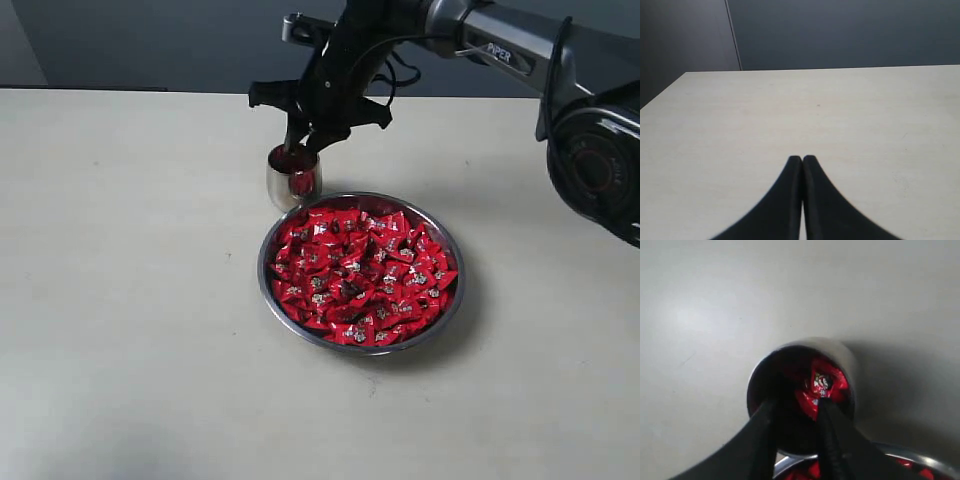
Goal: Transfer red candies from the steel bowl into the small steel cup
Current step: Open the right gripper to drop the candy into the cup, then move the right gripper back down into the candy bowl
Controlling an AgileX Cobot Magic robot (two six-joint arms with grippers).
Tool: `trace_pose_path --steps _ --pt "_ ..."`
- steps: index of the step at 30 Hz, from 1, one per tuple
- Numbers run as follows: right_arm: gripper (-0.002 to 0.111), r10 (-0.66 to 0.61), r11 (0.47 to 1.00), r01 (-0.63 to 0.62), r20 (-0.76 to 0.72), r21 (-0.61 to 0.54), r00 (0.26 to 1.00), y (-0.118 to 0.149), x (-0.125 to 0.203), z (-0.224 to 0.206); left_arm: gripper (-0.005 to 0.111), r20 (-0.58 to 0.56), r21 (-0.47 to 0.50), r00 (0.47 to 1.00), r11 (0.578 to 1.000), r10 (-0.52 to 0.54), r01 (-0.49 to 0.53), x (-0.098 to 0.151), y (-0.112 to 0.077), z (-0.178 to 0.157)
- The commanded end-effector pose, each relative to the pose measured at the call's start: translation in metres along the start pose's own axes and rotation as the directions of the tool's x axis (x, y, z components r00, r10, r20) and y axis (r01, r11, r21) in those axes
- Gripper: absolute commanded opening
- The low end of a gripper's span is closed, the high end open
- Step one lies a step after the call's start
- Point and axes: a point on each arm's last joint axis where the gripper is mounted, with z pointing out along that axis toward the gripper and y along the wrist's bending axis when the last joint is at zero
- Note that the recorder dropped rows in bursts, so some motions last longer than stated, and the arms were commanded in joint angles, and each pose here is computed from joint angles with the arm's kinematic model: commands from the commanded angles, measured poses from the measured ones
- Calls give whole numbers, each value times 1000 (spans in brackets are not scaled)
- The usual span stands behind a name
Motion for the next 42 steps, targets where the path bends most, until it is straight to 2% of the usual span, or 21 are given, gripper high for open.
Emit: trace_pose_path --steps 1,9,15,22,28,36,38,40,42 --pt "1 -44 999 42 93 27 995 3 -9 -23 0 3 4 1000 1000 4 -4 1 0 0" --pt "-1 -121 987 102 164 121 979 2 -15 -51 0 3 4 1000 1000 4 -4 1 0 0" --pt "-1 -155 984 126 258 127 954 10 -19 -82 0 3 4 1000 1000 4 -4 1 0 0" --pt "-1 -216 969 168 285 182 934 5 -4 -99 0 3 4 1000 1000 4 -4 1 0 0" --pt "-1 -226 966 174 291 193 930 -8 30 -98 0 3 4 1000 1000 4 -4 1 0 0" --pt "-1 -329 933 240 361 268 873 -30 102 -129 0 3 4 1000 1000 4 -4 1 0 0" --pt "-1 -287 942 191 369 276 884 -44 116 -138 0 3 4 1000 1000 4 -4 1 0 0" --pt "-1 -196 957 82 415 277 889 -70 134 -149 0 3 4 1000 1000 4 -4 1 0 0" --pt "-1 -183 957 60 428 285 885 -84 155 -154 0 3 4 1000 1000 4 -4 1 0 0"
